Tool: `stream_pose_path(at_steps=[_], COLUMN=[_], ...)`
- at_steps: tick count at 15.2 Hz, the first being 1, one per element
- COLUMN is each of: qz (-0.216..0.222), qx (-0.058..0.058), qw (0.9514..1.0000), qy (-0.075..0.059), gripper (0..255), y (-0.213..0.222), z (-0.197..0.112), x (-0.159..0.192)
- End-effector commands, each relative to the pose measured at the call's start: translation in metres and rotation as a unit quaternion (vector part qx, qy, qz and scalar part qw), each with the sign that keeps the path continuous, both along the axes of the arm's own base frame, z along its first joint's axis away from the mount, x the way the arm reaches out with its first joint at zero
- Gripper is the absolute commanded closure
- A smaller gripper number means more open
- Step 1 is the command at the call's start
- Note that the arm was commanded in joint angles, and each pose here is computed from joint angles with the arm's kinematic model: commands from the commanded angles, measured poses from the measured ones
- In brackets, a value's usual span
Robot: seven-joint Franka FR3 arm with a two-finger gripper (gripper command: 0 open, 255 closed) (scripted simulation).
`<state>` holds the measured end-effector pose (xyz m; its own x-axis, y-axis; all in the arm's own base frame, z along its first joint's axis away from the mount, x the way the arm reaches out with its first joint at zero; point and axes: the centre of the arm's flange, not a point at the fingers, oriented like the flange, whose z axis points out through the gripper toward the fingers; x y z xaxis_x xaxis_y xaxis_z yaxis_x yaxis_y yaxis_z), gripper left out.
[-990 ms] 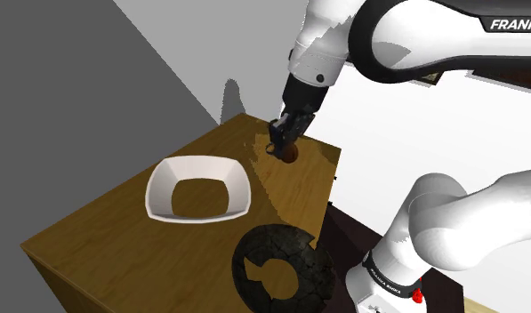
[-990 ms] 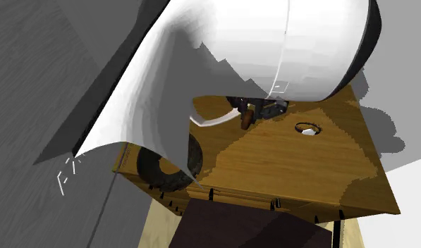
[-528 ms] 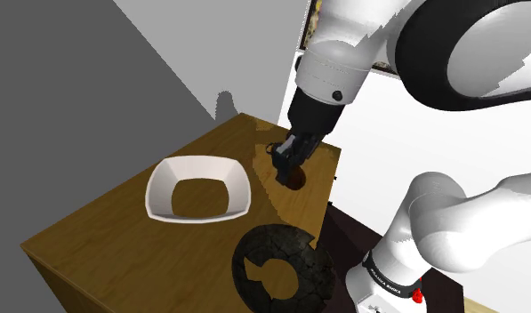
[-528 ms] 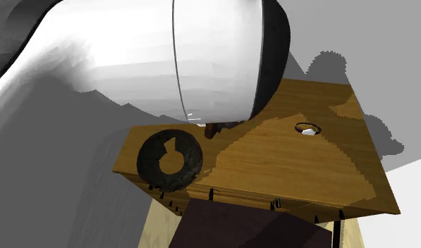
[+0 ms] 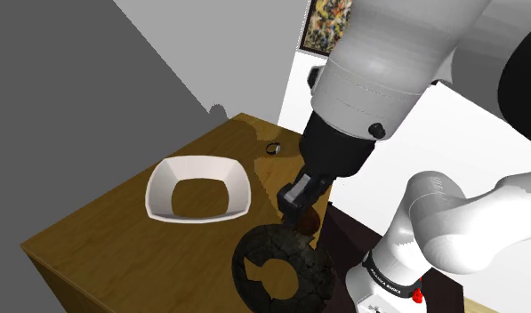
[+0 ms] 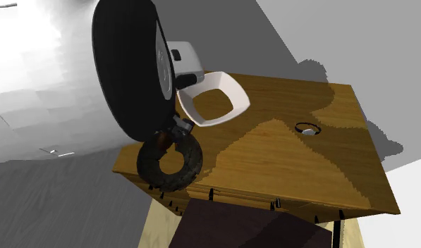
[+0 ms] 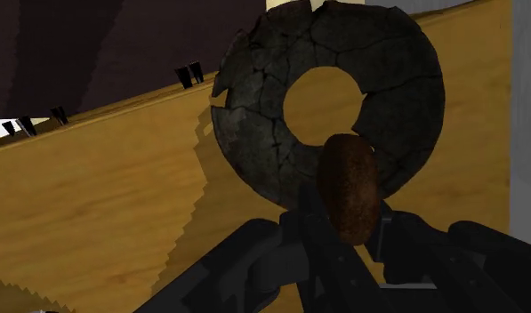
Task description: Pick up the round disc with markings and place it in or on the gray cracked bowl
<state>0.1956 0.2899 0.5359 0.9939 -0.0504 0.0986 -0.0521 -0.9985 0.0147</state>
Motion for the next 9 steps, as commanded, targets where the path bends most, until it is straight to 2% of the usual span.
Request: stream_pose_path(at_steps=[1,9], qz=[-0.001,-0.001], qx=[0.0,0.0], qw=[1.0,1.0], qy=[0.0,0.0], gripper=[255,255], y=[0.011,0.011], z=[-0.009,-0.051], x=[-0.009,-0.009])
